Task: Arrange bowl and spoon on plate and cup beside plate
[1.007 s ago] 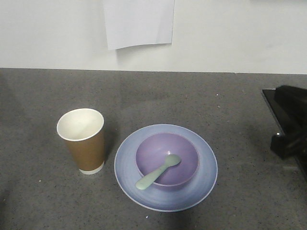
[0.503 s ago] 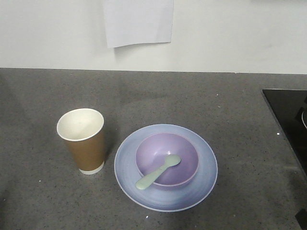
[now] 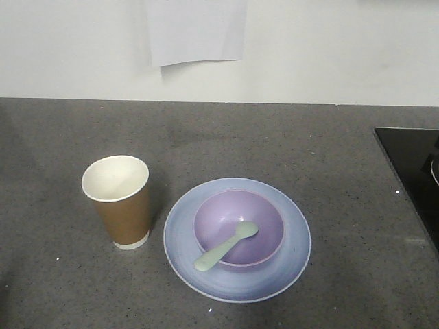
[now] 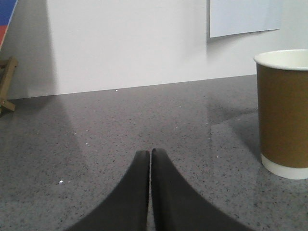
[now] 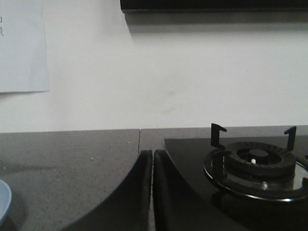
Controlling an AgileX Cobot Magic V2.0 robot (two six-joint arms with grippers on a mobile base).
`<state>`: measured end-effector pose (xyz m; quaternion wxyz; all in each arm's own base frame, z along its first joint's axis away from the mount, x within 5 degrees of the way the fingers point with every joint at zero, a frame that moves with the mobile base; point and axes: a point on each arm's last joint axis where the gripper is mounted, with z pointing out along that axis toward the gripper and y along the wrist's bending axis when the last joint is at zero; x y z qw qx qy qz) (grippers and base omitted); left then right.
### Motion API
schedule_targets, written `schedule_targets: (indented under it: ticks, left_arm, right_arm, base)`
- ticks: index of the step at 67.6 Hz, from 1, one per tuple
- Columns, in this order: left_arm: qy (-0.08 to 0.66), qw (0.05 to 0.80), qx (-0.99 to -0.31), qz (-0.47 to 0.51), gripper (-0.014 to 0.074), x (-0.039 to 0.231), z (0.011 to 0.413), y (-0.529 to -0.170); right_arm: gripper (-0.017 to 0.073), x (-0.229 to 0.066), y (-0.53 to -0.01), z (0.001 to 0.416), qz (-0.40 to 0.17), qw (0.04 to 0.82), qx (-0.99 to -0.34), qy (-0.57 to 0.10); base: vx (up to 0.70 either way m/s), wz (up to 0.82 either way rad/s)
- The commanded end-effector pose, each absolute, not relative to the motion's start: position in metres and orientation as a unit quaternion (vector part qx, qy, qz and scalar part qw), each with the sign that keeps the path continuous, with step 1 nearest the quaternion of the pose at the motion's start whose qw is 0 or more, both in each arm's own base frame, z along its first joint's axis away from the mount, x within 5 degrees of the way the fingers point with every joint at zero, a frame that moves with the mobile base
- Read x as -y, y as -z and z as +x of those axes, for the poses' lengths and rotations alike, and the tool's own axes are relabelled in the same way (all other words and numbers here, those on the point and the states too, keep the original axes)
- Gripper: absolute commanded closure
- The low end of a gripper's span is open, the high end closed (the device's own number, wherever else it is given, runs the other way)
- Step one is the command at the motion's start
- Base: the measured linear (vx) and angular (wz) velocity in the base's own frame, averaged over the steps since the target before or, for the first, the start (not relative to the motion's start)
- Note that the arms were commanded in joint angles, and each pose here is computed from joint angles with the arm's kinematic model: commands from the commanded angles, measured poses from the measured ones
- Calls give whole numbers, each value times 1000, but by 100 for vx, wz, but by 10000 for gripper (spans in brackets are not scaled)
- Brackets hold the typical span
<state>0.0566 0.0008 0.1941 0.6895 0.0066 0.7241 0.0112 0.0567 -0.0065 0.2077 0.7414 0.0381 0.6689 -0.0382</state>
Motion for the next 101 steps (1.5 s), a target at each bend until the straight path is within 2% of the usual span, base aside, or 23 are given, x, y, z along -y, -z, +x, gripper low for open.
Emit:
schedule_targets:
  ticks: [1,20,32,50,101]
  left_arm:
    - [-7,719,-695,6,601,0,56,-203]
    - [-8,714,-700,5,601,0,56,-202]
    - [-8,714,-700,5,601,0,56,-202]
    - [-8,714,-700,5,601,0,56,-202]
    - [-8,714,-700,5,601,0,56,-202]
  right_arm:
    - [562,7,-206,55,39,742,-668,47]
    - [562,7,-206,55,61,744,-665,19]
    - [562,6,-199,56,70,717,-694,10]
    - [562,3,-202,56,29,729,-684,8]
    - [562,3,-200,56,33,722,-691,7]
  base:
    - [0,0]
    - [0,0]
    - [0,0]
    - [0,0]
    - [0,0]
